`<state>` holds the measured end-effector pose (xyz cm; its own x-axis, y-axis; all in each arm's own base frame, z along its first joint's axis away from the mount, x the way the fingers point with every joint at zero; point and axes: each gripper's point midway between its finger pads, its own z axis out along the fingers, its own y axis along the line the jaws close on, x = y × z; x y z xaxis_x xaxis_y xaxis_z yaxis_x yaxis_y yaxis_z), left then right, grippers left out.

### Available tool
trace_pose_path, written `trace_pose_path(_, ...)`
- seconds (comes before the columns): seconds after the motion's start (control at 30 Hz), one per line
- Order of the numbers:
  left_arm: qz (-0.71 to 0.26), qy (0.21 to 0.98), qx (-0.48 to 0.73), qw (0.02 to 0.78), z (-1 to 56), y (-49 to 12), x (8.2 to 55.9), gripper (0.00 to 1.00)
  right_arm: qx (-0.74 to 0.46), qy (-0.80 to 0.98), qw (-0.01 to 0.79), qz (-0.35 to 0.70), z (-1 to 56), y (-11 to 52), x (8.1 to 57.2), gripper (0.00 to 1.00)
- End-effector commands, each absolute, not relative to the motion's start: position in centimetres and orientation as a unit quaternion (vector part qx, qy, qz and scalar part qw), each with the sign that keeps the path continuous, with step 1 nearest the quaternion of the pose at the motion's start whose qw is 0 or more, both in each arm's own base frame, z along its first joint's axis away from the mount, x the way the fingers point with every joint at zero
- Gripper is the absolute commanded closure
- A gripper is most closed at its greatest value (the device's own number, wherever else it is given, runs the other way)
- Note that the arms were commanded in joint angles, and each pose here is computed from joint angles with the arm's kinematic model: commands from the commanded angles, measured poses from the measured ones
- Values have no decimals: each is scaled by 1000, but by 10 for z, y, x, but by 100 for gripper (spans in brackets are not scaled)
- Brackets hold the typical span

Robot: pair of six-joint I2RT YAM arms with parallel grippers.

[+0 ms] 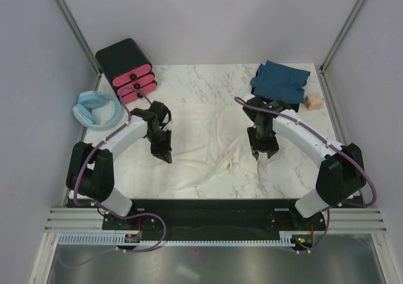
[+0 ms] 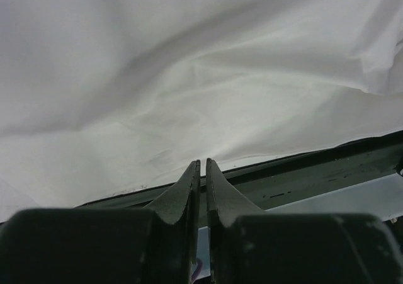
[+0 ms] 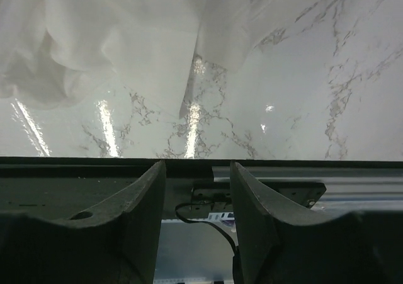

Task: Fold and stack the t-shirts

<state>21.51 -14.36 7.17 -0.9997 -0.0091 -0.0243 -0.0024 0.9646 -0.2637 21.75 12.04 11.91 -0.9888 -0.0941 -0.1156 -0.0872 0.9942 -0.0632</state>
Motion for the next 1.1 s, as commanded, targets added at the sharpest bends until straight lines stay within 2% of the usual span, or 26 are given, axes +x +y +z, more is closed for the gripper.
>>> trace_pose_path(0.0, -153, 988, 5, 34, 82, -154, 231, 86, -37, 998, 50, -17, 102, 124, 212, 47)
trace_pose_path(0.33, -147, 989, 4, 23, 77, -151, 222, 86, -39, 999, -1, 21, 53, 134, 180, 46)
trace_pose_path(0.53, -147, 989, 2, 25, 78, -151, 224, 86, -36, 999, 11, 37, 39, 143, 187, 45)
trace_pose_path(0.87, -144, 989, 1, 27, 80, -151, 226, 87, -44, 999, -13, 18, 13, 140, 185, 46)
trace_pose_path(1.0, -143, 989, -1, 26, 80, -150, 225, 87, -48, 999, -4, 23, 19, 141, 188, 65)
trace_pose_path(1.07, -142, 989, -3, 26, 79, -150, 225, 87, -49, 998, 8, 27, 26, 142, 191, 79)
